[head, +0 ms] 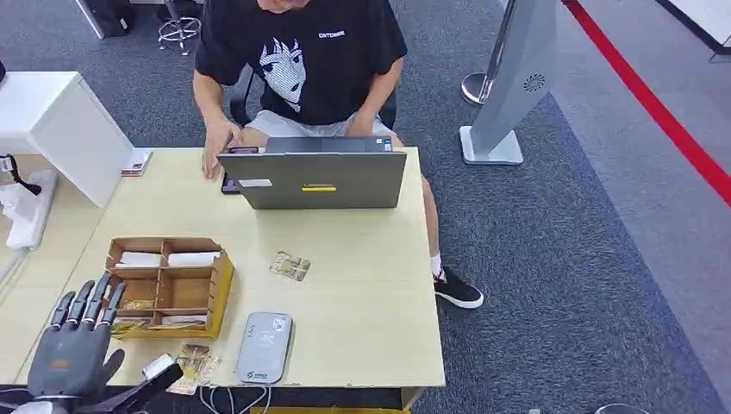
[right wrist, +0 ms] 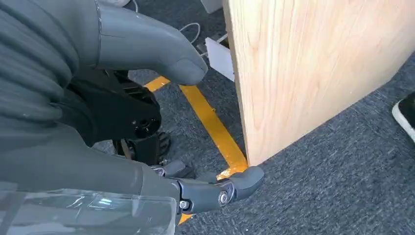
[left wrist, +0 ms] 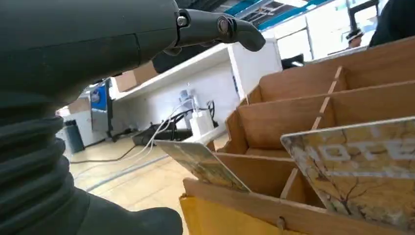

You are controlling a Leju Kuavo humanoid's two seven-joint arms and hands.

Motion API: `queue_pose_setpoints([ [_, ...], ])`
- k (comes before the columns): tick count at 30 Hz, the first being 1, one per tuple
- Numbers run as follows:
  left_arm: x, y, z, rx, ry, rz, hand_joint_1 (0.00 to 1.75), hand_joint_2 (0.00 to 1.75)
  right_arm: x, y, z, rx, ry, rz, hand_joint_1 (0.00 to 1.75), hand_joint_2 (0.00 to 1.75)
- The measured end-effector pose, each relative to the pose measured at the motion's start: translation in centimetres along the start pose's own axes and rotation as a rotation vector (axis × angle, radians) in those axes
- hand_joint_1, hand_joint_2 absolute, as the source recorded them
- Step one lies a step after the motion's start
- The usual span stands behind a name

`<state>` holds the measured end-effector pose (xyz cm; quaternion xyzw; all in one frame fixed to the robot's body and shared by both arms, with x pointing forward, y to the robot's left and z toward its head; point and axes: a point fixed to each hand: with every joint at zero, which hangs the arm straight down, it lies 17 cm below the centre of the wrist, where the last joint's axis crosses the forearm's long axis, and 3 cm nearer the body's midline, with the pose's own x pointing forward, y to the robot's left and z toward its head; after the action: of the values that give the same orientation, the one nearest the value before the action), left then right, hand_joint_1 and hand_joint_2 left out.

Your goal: Pass the card to the sensor for recognition and then transmit it.

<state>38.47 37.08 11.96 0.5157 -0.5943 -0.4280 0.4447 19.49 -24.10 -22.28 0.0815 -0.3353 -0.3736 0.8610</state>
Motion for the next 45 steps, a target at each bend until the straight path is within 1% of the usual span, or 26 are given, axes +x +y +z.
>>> queue_pose_setpoints([
  [4, 0.0, -0.5, -0.1, -0.007, 0.006, 0.008, 0.0, 1.75, 0.0, 0.0, 0.0, 0.001, 0.001, 0.003, 0.0, 1.75],
  [10, -0.3, -2.3, -0.7, -0.044, 0.027, -0.012, 0.0, 1.75, 0.0, 0.2, -0.1, 0.005, 0.004, 0.008, 0.0, 1.75],
  [17, -1.1, -3.7, -0.7, -0.067, 0.05, -0.002, 0.0, 1.75, 0.0, 0.2, -0.1, 0.006, 0.007, 0.009, 0.0, 1.75],
  [18, -1.2, -3.7, -0.7, -0.064, 0.052, 0.0, 1.19, 1.75, 0.0, 0.2, -0.1, 0.006, 0.007, 0.009, 0.0, 1.75],
  [19, -1.2, -3.8, -0.7, -0.064, 0.053, 0.001, 1.75, 1.75, 0.0, 0.2, -0.1, 0.006, 0.007, 0.009, 0.0, 1.75],
  [27, -1.2, -3.4, -0.9, -0.044, 0.049, 0.016, 1.75, 1.75, -0.1, 0.2, -0.1, 0.006, 0.007, 0.01, 0.0, 1.75],
  [30, -1.0, -2.7, -1.2, -0.02, 0.047, 0.019, 1.75, 1.75, -0.1, 0.2, 0.0, 0.006, 0.007, 0.011, 0.0, 1.75],
  [35, 0.0, -0.1, -2.1, 0.058, 0.022, 0.028, 1.75, 1.75, 0.0, 0.2, -0.1, 0.006, 0.005, 0.012, 0.0, 1.75],
  [45, 0.6, 1.5, -2.6, 0.101, 0.015, 0.033, 1.75, 1.75, 0.0, 0.2, -0.1, 0.006, 0.004, 0.012, 0.0, 1.75],
])
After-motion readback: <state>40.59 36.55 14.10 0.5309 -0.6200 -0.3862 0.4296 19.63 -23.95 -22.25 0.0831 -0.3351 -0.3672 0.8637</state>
